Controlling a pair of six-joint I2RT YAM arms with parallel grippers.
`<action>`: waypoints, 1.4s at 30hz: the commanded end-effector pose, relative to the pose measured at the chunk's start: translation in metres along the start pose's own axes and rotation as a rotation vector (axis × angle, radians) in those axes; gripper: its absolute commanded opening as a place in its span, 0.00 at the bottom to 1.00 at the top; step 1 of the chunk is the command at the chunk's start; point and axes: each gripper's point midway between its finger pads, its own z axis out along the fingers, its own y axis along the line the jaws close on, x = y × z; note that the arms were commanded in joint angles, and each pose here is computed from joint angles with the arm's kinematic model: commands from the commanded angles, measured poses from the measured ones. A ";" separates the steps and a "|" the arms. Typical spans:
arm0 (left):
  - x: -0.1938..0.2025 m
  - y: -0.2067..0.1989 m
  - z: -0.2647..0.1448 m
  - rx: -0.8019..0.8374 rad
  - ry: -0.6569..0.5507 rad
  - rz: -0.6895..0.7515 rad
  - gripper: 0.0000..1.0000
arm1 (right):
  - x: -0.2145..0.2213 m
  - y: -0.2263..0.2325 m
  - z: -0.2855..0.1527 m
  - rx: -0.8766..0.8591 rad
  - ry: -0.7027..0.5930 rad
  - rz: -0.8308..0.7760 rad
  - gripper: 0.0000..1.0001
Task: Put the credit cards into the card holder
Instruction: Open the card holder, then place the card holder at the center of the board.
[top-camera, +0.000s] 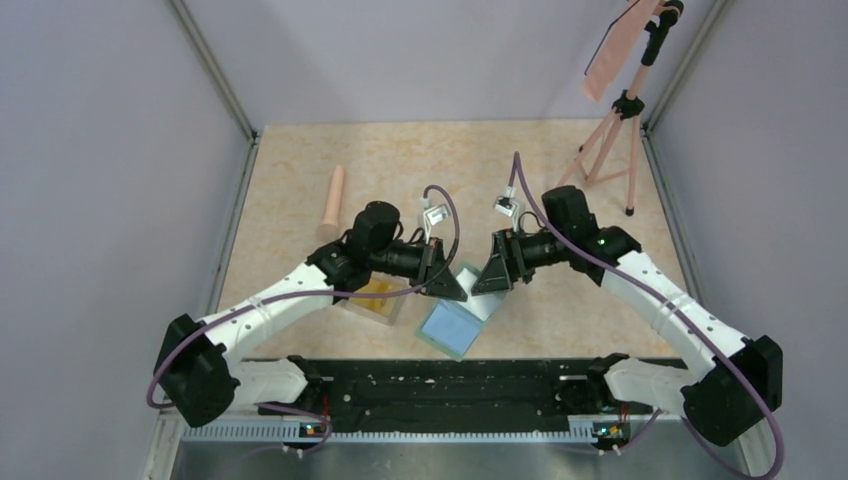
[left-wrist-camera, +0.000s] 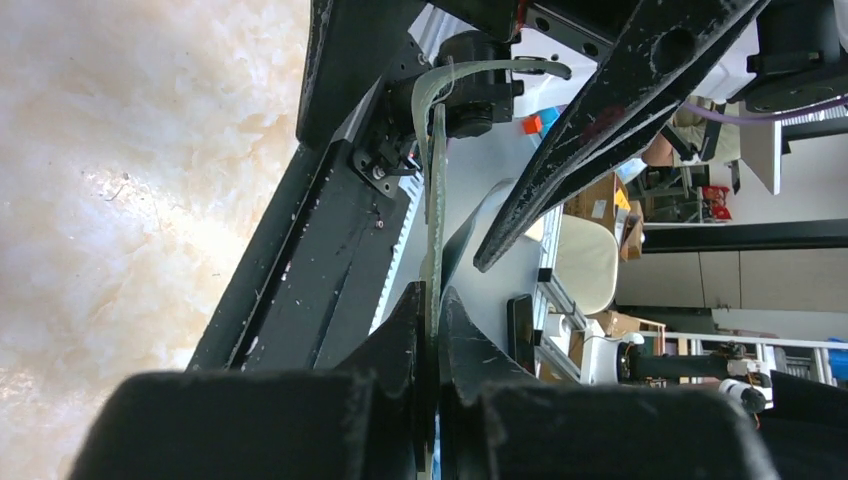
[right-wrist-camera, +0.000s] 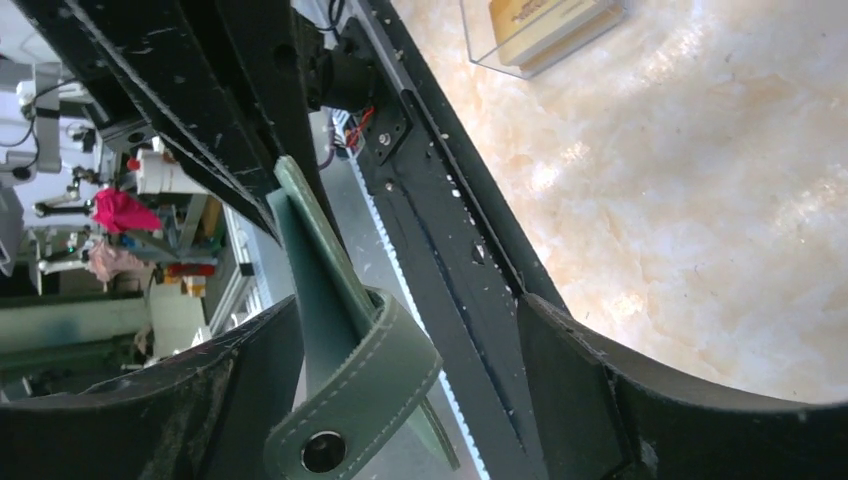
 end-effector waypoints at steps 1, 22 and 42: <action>-0.013 -0.025 -0.004 0.065 -0.031 0.080 0.00 | -0.009 0.022 0.002 -0.131 -0.014 -0.073 0.65; -0.056 0.035 -0.091 -0.546 -0.531 0.084 0.64 | -0.027 -0.035 0.019 0.049 -0.111 0.055 0.00; -0.034 0.031 -0.088 -0.428 -0.570 -0.029 0.72 | -0.066 -0.200 -0.015 0.436 -0.607 0.507 0.00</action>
